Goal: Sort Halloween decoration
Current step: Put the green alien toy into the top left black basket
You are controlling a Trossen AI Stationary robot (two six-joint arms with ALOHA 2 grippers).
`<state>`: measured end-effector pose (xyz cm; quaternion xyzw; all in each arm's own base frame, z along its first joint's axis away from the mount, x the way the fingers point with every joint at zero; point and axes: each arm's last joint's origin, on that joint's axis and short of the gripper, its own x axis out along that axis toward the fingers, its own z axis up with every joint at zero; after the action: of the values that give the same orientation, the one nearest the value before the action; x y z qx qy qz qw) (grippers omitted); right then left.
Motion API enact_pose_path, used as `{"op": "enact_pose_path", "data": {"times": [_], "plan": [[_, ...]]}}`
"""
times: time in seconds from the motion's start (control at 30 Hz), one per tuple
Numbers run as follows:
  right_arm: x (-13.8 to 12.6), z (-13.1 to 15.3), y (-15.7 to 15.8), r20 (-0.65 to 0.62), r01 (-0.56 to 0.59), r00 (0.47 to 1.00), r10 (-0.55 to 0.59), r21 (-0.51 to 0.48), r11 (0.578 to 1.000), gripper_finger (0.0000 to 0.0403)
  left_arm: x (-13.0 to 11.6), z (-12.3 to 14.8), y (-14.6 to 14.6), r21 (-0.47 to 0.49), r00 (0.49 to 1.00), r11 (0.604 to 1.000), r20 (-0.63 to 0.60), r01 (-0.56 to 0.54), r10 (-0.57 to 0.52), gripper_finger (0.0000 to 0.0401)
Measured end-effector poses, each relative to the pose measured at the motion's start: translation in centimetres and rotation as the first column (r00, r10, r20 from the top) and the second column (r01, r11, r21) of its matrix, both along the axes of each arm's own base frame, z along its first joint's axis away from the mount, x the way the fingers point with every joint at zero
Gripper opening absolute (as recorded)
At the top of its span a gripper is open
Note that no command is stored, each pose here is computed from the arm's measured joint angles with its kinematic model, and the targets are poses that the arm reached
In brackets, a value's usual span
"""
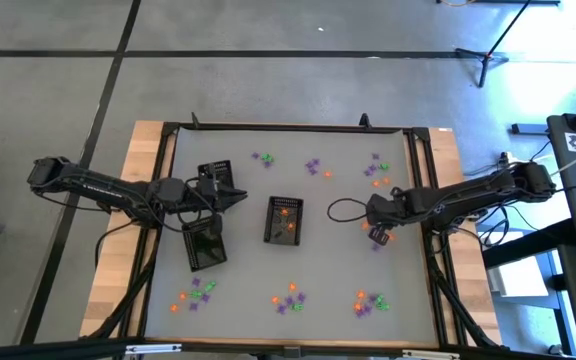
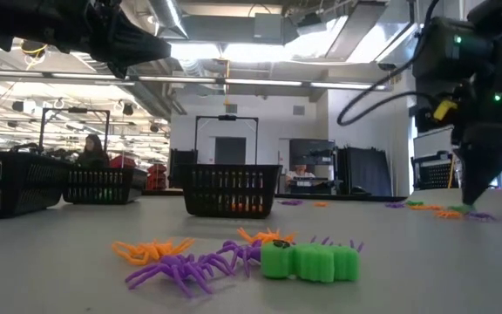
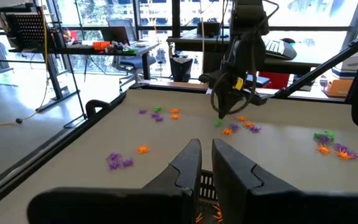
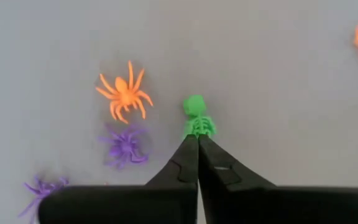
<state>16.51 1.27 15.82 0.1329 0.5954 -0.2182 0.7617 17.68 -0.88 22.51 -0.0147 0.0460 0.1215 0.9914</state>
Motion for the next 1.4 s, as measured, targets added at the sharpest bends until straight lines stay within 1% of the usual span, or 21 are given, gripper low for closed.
{"op": "enact_pose_path", "data": {"times": [0.17,0.3,0.37,0.53,0.6,0.7,0.8,0.93,1.0,1.07,1.13,1.2,1.3,1.4], "plan": [[0.8,1.8,0.0,0.084,0.008,0.996,-0.005,-0.03,1.0,0.0002,0.0,0.0,0.0,0.0,1.0,1.0,-0.001,0.0,0.0,0.0032],[1.4,2.9,0.0,0.12,-0.005,0.993,0.01,-0.044,0.999,0.0001,0.0,0.0,0.0,0.0,1.0,1.0,-0.001,0.0,0.0,0.0032],[1.5,3.1,0.0,0.128,-0.004,0.992,0.009,-0.044,0.999,0.0001,0.0,0.0,0.0,0.0,1.0,1.0,-0.001,0.0,0.0,0.0032],[1.1,2.8,0.0,0.103,0.06,0.993,-0.058,-0.01,0.998,0.0006,0.0,0.0,0.0,0.0,1.0,1.0,-0.001,0.0,0.0,0.0032],[0.8,2.3,0.1,0.084,0.081,0.993,-0.082,0.023,0.996,0.0019,0.0,0.0,0.0,0.0,1.0,1.0,-0.001,0.0,0.0,0.0032],[0.2,1.3,0.1,0.047,0.117,0.992,-0.121,0.064,0.991,0.0053,0.0,0.0,0.0,0.0,1.0,1.0,-0.001,0.0,0.0,0.0032],[-0.5,-0.1,0.0,0.026,0.145,0.989,-0.147,0.064,0.987,0.0096,0.0,0.0,0.0,0.0,1.0,1.0,-0.001,0.0,0.0,0.0032],[-1.2,-2.2,0.0,0.046,0.145,0.988,-0.149,0.088,0.986,0.0144,0.0,0.0,0.0,0.0,1.0,1.0,-0.001,0.0,0.0,0.0032],[-1.4,-2.9,0.0,0.068,0.158,0.984,-0.164,0.092,0.983,0.0158,0.0,0.0,0.0,0.0,1.0,1.0,-0.001,0.0,0.0,0.0032],[-1.7,-3.3,-0.1,0.069,0.171,0.982,-0.178,0.087,0.981,0.0163,0.0,0.0,0.0,0.001,1.0,1.0,-0.002,-0.002,0.002,0.0032],[-1.8,-3.4,-0.1,0.067,0.187,0.979,-0.192,0.078,0.979,0.0159,0.0,0.0,0.0,0.001,1.0,1.0,-0.001,-0.004,0.004,0.0032],[-1.8,-3.4,-0.1,0.068,0.189,0.979,-0.194,0.072,0.979,0.0141,0.0,0.0,0.0,0.001,1.0,1.0,-0.002,-0.005,0.005,0.0032],[-1.7,-3.4,-0.1,0.078,0.169,0.982,-0.174,0.061,0.984,0.0093,0.0,0.0,0.0,0.001,1.0,1.0,-0.001,-0.006,0.006,0.0032],[-1.6,-3.4,-0.2,0.087,0.15,0.984,-0.154,0.055,0.987,0.0031,0.0,0.0,0.0,0.001,1.0,1.0,-0.001,-0.006,0.006,0.0032]]}}
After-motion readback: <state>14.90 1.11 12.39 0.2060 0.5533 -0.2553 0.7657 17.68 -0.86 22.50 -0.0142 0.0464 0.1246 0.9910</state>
